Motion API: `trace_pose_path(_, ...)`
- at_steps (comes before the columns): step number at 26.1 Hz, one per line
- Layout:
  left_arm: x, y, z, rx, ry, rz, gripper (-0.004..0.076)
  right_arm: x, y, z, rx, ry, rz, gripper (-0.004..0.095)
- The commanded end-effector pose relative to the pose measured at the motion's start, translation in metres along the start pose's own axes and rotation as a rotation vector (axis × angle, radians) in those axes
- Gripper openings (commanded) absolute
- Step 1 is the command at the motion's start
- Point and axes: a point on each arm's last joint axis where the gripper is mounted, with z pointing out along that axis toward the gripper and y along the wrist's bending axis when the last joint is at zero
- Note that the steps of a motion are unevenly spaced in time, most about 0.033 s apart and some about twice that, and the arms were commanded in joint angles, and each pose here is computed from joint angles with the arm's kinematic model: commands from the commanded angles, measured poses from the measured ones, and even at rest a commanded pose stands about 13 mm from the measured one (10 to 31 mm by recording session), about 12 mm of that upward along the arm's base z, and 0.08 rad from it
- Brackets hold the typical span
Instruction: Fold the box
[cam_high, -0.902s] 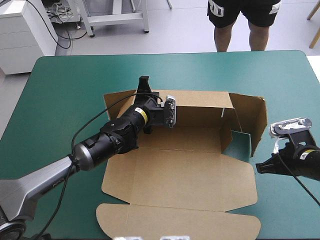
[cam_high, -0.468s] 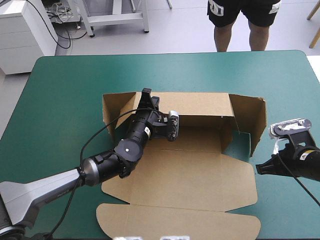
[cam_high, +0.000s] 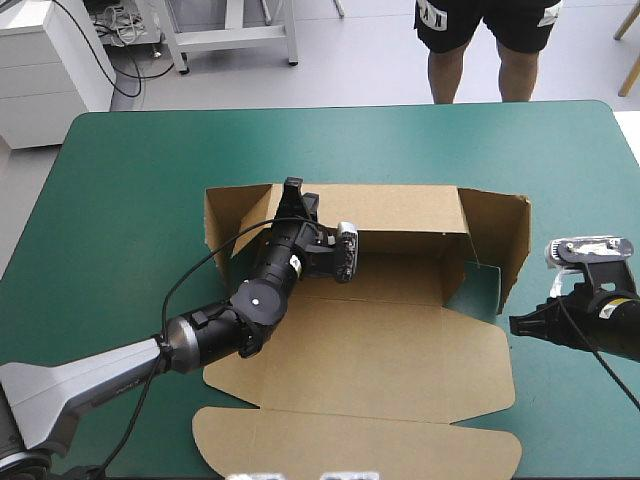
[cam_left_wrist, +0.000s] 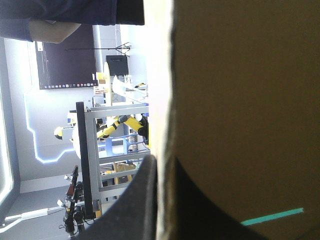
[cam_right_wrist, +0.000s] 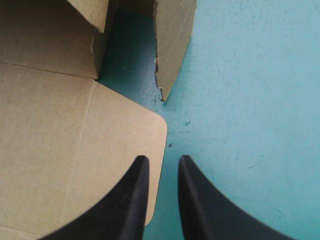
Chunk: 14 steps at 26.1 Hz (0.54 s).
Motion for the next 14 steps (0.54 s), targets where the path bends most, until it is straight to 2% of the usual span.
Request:
trace_pose_path(1, -0.003, 0.01, -0.007, -0.023, -0.025, -0.036, -0.0008, -0.011, 0.001, -0.007, -0.01, -0.104, 0.037, 0.046)
trace_pose_path(4, -0.003, 0.01, -0.007, -0.023, -0.025, -0.036, -0.0008, -0.012, 0.002, -0.007, -0.018, -0.121, -0.004, 0.066)
trace_pose_path(6, -0.003, 0.01, -0.007, -0.023, -0.025, -0.036, -0.0008, -0.013, 0.005, -0.007, -0.05, -0.127, -0.009, 0.0724)
trace_pose_path(8, -0.003, 0.01, -0.007, -0.023, -0.025, -0.036, -0.0008, -0.015, 0.01, -0.008, -0.108, -0.147, 0.025, 0.0717)
trace_pose_path(9, -0.003, 0.01, -0.007, -0.023, -0.025, -0.036, -0.0008, -0.017, 0.015, -0.009, -0.168, -0.166, 0.059, 0.0705)
trace_pose_path(14, -0.003, 0.01, -0.007, -0.023, -0.025, -0.036, -0.0008, -0.018, 0.017, -0.009, -0.191, -0.175, 0.073, 0.0668)
